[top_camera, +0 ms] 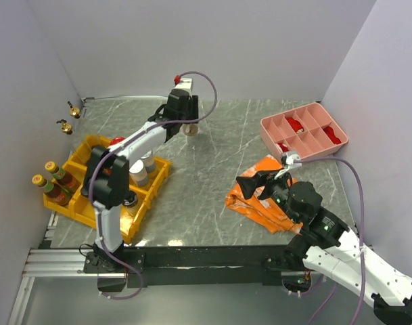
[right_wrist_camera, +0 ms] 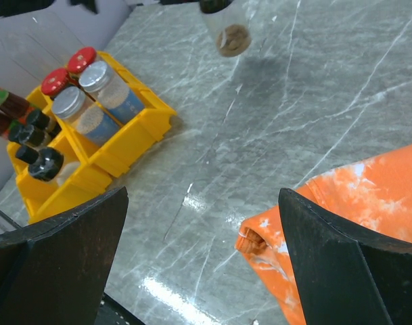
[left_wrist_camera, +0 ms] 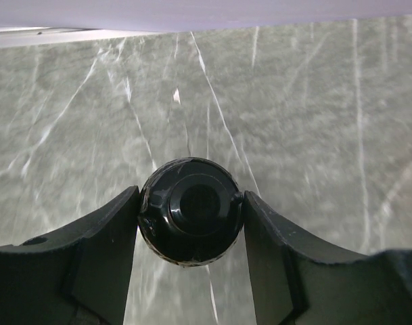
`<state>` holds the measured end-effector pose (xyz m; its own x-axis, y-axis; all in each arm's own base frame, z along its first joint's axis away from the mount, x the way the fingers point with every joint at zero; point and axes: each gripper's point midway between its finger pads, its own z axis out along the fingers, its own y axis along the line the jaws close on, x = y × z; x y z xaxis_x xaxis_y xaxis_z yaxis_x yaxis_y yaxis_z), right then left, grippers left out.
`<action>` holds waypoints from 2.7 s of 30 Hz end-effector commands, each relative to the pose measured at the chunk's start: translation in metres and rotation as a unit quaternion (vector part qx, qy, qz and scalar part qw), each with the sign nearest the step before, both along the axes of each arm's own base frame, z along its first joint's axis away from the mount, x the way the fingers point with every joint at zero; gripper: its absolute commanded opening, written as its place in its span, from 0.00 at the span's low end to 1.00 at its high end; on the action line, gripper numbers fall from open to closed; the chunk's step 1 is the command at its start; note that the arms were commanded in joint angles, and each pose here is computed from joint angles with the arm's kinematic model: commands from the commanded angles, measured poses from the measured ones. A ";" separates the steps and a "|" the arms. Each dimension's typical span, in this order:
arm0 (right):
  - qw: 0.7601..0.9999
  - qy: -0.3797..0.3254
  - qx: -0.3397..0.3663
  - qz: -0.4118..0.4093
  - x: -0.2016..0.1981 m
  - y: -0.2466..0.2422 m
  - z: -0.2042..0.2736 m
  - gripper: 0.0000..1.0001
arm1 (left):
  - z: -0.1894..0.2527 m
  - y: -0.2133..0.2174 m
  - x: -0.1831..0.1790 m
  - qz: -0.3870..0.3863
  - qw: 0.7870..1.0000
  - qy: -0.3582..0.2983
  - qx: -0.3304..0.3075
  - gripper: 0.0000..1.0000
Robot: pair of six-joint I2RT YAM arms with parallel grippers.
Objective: Organize the condiment bottles
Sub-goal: Pick up the bottle from the center of the board, then place the bottle in the storage box.
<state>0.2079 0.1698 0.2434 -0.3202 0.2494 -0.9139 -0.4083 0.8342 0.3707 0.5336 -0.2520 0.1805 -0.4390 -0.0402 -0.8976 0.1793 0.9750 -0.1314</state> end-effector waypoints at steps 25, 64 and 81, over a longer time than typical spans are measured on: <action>0.998 -0.030 0.047 0.036 -0.024 -0.006 0.027 1.00 | 0.140 0.178 -0.300 0.172 0.982 0.007 -0.081 0.01; 0.998 -0.036 0.035 0.024 -0.021 -0.011 0.026 1.00 | 0.071 0.286 -0.362 0.483 0.866 0.028 -0.127 0.01; 0.998 -0.047 0.033 0.008 -0.023 -0.022 0.032 1.00 | 0.045 0.287 -0.354 0.524 0.843 0.051 -0.107 0.01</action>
<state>0.1843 0.1559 0.2602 -0.2864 0.2879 -0.9138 -0.4609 0.7948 0.3948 0.1841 0.0195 0.2203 -0.2266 -0.6077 -0.7612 -0.7585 0.6004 -0.2535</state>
